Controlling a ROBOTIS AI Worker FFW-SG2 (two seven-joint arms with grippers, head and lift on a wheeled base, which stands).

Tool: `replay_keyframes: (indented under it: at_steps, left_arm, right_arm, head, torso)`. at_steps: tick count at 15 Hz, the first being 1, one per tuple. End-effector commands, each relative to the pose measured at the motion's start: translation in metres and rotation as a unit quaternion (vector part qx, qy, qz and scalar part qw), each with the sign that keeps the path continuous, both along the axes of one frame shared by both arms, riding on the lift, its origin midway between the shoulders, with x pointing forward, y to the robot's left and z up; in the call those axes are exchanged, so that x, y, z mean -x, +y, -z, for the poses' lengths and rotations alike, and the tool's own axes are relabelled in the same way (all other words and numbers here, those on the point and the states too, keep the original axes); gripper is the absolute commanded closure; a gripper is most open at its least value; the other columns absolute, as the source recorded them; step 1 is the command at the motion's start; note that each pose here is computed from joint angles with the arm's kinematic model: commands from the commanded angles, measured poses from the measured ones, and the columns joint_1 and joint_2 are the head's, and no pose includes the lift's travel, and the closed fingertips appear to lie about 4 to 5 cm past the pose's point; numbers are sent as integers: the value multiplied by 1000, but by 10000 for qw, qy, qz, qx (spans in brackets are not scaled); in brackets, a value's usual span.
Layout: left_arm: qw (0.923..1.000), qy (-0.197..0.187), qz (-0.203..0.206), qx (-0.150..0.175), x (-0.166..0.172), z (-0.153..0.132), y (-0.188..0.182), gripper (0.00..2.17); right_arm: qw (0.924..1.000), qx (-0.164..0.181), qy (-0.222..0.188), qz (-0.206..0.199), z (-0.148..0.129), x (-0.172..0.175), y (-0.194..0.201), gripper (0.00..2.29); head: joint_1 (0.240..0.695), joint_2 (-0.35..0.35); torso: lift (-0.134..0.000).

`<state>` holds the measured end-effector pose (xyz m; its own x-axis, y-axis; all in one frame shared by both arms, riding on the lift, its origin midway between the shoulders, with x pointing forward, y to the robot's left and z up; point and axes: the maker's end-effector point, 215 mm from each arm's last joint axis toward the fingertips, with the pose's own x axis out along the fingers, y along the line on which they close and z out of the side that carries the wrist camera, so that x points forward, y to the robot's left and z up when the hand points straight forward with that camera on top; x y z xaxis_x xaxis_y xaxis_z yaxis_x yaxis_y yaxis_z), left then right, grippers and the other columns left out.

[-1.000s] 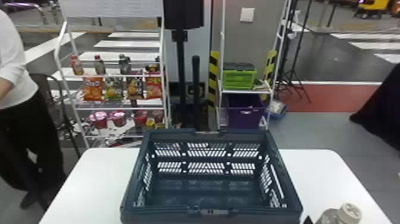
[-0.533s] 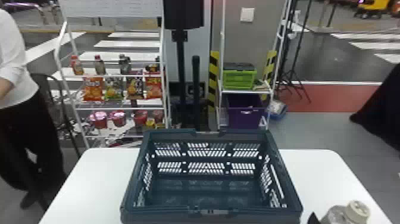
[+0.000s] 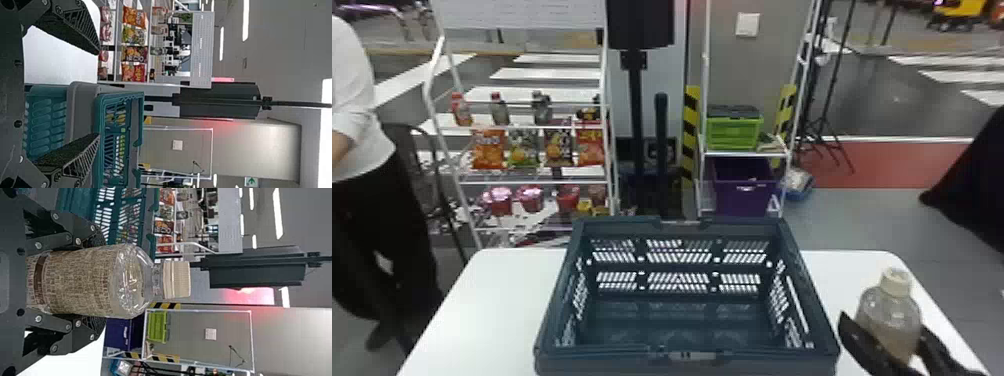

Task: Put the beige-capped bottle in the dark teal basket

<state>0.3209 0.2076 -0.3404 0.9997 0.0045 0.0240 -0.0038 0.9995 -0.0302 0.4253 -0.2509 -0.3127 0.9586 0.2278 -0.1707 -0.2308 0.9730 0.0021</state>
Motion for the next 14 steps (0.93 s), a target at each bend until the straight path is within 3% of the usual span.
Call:
replay_keyframes:
  at_steps: [1,3,5,7,11,14]
  left_arm:
    - [10000,-31,-15,12,1,-2,2,151]
    - [10000,-45,-24,20,2,-3,3,151]
    - [10000,-38,-26,11,1,-2,4,151]
    - [10000,-46,-26,11,1,-2,4,151]
    - [10000,-32,-44,26,1,0,5,147]
    - [10000,-26,-74,27,3,2,8,147]
  right_arm:
    - [9998,70,150,-118,-19,-24,4,2233]
    - [9988,100,396,-279,-24,-36,16,2233]
    - [9915,265,1141,-569,-7,-43,37,2233]
    - [9833,400,1594,-787,-2,-50,59,2233]
    - [9719,756,1908,-1157,6,-77,107,2233]
    - [9638,715,2188,-1348,28,-94,138,2233]
  head:
    - [499,0]
    - [499,0]
    - [499,0]
    - [499,0]
    - [499,0]
    - [499,0]
  torso:
    - [0]
    - [0]
    - [0]
    - [0]
    - [0]
    - [0]
